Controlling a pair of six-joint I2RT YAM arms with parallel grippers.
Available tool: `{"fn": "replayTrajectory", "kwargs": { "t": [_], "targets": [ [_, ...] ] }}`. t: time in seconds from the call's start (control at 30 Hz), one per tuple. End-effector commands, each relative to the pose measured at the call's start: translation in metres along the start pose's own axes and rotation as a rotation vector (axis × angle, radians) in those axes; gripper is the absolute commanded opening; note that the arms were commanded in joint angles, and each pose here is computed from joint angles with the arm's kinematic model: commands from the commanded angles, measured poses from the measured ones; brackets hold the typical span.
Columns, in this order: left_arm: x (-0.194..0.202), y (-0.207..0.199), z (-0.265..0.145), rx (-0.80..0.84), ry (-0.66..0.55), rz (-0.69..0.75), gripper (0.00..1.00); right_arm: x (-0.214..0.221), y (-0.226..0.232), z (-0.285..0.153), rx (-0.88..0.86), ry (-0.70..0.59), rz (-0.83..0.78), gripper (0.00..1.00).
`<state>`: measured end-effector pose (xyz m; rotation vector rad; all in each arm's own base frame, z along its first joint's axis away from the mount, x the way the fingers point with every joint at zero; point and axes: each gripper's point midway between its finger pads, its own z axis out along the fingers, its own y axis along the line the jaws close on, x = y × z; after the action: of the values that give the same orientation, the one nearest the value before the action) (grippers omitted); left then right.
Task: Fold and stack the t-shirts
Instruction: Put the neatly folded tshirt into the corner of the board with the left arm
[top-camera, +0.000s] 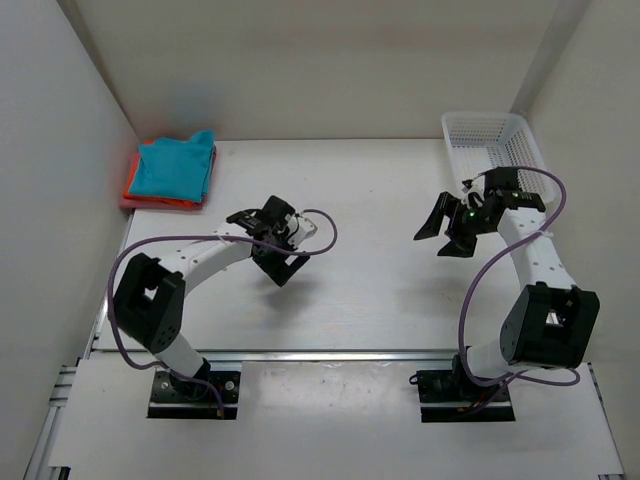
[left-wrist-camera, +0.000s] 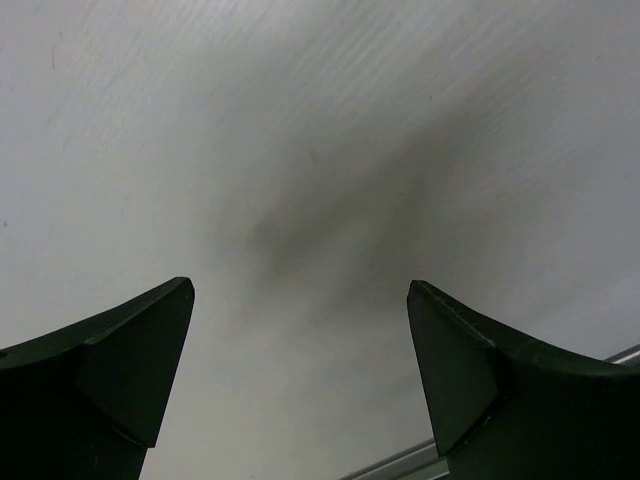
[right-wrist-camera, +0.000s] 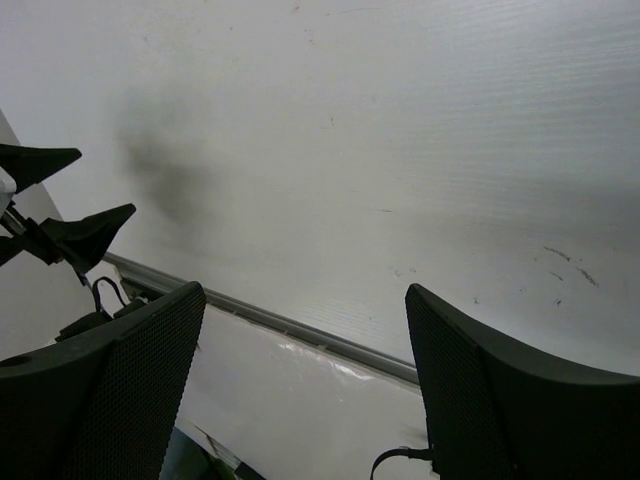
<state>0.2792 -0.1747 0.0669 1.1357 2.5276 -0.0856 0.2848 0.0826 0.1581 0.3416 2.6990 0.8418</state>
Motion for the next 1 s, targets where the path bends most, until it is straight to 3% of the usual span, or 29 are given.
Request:
{"fn": "replayTrajectory", "kwargs": {
  "t": [0.0, 0.13, 0.97],
  "targets": [
    [-0.001, 0.003, -0.025, -0.023, -0.091, 0.004, 0.98, -0.003, 0.005, -0.011, -0.023, -0.057, -0.027, 0.87],
    [0.013, 0.008, -0.024, -0.058, -0.07, 0.005, 0.99, -0.003, 0.006, -0.016, -0.068, -0.102, -0.02, 0.9],
    [0.02, 0.007, -0.02, -0.034, -0.063, -0.02, 0.99, 0.006, 0.002, -0.01, -0.072, -0.087, -0.03, 0.91]
  ]
}}
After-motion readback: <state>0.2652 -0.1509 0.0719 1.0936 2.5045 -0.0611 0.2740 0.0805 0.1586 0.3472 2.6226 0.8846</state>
